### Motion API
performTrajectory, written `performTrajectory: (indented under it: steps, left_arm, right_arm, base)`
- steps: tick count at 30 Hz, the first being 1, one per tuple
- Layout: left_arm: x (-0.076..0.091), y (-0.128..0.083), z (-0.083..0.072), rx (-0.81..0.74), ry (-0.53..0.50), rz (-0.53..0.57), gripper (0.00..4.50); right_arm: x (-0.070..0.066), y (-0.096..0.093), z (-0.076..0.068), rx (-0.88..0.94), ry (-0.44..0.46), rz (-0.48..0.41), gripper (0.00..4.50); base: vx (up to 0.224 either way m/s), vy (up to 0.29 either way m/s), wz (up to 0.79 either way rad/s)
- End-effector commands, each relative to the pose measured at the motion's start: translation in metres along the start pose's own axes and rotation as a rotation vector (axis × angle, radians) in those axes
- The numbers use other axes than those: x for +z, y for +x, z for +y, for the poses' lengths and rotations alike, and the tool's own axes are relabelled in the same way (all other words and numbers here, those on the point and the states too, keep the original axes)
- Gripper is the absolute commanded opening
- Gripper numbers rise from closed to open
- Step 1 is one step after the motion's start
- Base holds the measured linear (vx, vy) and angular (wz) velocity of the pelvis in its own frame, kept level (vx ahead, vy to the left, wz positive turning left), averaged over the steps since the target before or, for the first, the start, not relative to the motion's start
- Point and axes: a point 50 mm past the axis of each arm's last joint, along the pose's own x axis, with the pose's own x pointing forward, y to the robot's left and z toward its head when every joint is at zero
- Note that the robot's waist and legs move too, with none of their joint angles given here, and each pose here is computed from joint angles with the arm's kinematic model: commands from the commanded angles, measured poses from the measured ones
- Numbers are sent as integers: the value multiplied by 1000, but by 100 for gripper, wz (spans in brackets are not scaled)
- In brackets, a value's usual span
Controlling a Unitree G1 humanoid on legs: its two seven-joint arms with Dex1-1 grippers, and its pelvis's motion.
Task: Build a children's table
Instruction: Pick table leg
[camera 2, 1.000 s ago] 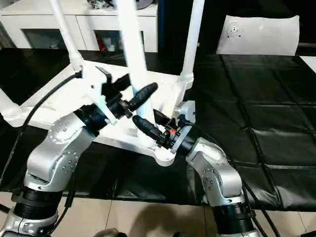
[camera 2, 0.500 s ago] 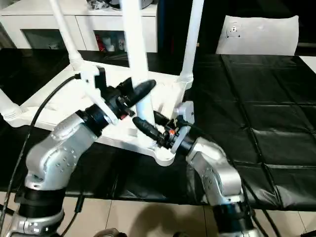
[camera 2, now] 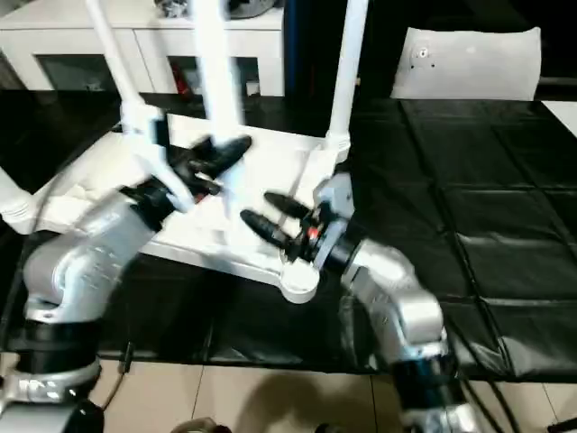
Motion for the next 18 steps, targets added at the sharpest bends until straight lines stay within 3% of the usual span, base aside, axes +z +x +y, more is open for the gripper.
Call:
performTrajectory:
  steps: [1,3,8,18]
  left_arm:
    - [6,3,-3,-48,21,9,186]
    - [8,4,-5,-91,26,17,186]
    - [7,5,-12,-188,36,43,186]
    - [6,3,-30,-368,84,70,186]
  right_arm:
    - [12,-1,-3,-3,5,-8,331]
    - [17,-2,-6,61,47,82,345]
    - [21,-3,-8,141,107,124,347]
    - [18,-1,-10,250,141,252,347]
  base:
    - [0,0,0]
    - [0,0,0]
    - [0,0,0]
    - [0,0,0]
